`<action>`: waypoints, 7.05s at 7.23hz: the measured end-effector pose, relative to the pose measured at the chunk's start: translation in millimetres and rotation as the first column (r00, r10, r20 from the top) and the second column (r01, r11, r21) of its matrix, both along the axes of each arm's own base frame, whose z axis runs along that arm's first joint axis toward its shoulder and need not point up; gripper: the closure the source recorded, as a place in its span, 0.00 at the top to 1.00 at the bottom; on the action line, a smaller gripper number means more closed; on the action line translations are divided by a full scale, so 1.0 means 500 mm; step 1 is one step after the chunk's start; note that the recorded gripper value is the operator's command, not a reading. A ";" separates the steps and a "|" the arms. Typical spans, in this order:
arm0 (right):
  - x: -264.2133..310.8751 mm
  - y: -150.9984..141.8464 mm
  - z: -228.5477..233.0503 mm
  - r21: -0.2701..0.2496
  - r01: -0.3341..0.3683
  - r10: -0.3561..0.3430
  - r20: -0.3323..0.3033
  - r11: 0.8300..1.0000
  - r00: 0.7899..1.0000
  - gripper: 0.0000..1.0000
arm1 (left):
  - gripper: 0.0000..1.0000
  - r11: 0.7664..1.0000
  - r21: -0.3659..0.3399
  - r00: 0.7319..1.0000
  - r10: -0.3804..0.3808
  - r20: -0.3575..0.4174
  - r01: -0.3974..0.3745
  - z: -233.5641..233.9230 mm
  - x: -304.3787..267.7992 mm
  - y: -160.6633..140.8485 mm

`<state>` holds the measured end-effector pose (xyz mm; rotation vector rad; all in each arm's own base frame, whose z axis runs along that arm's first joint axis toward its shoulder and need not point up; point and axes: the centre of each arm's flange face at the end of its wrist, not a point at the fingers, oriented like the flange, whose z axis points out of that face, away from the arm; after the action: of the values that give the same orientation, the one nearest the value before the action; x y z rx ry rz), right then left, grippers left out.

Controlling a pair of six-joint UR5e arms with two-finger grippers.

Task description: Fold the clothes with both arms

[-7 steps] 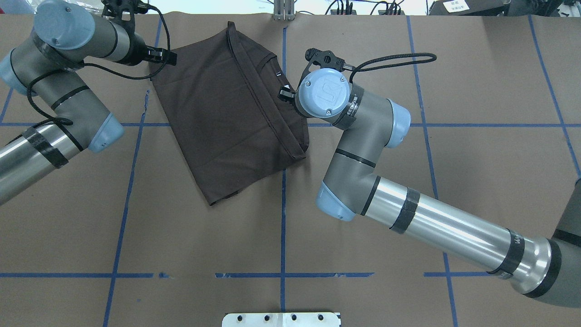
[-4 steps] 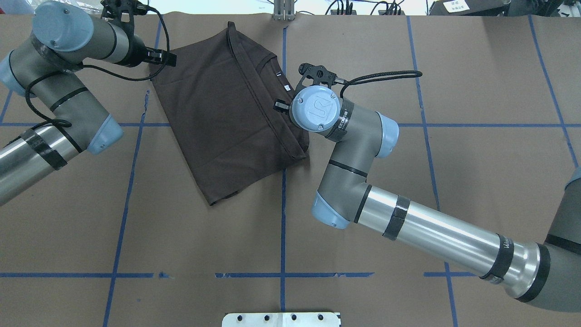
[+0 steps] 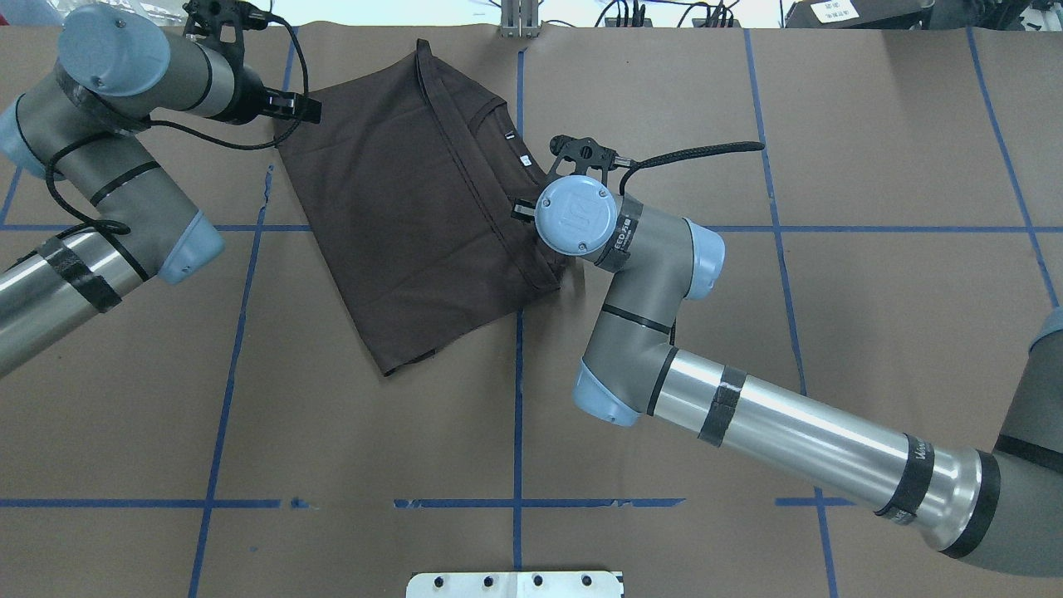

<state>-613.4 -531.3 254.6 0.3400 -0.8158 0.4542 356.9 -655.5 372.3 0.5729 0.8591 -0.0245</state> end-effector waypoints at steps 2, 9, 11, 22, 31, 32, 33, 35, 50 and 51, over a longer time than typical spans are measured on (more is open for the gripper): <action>-0.002 0.002 -0.001 0.001 0.001 -0.001 -0.001 1.000 1.000 0.50 | 1.00 1.000 0.000 1.000 0.001 0.001 -0.001 0.001 0.000 0.000; -0.018 0.019 -0.002 0.006 0.000 0.000 -0.003 1.000 1.000 0.00 | 1.00 1.000 0.000 1.000 0.001 0.001 -0.001 0.002 0.000 0.000; -0.018 0.020 -0.004 0.006 -0.001 0.001 0.000 1.000 1.000 0.00 | 1.00 1.000 0.000 1.000 0.001 0.001 -0.001 0.001 0.000 0.000; -0.017 0.025 0.006 0.042 0.059 -0.056 -0.069 0.997 0.996 0.31 | 1.00 1.000 0.000 1.000 0.002 0.001 -0.002 0.002 0.002 0.002; 0.013 0.054 0.006 0.028 0.023 -0.022 -0.052 0.999 0.998 0.00 | 1.00 1.000 -0.003 1.000 0.001 0.001 -0.001 0.005 0.000 0.004; 0.046 0.104 0.022 0.042 0.026 -0.023 -0.061 0.999 0.998 0.00 | 1.00 1.000 -0.002 1.000 0.001 0.000 -0.001 0.004 0.000 0.004; 0.076 0.190 0.045 0.065 0.029 -0.025 -0.067 0.997 0.997 0.00 | 1.00 1.000 -0.001 1.000 0.001 -0.002 -0.001 0.002 0.001 0.004; 0.112 0.360 0.079 0.096 0.023 -0.018 -0.051 0.995 0.999 0.00 | 1.00 1.000 0.009 1.000 0.005 -0.017 -0.005 -0.017 0.005 0.014; 0.040 0.597 0.015 0.344 0.453 -0.318 -0.383 0.822 0.867 0.52 | 1.00 0.988 -0.133 0.983 0.051 -0.178 -0.075 0.015 -0.045 0.250; 0.037 0.603 0.020 0.345 0.458 -0.319 -0.390 0.819 0.864 0.39 | 1.00 0.988 -0.134 0.983 0.051 -0.177 -0.075 0.015 -0.045 0.250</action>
<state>-594.9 -229.9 264.4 0.6192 -0.6403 -0.1822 334.4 -530.3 379.9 0.4157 1.0363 -0.0776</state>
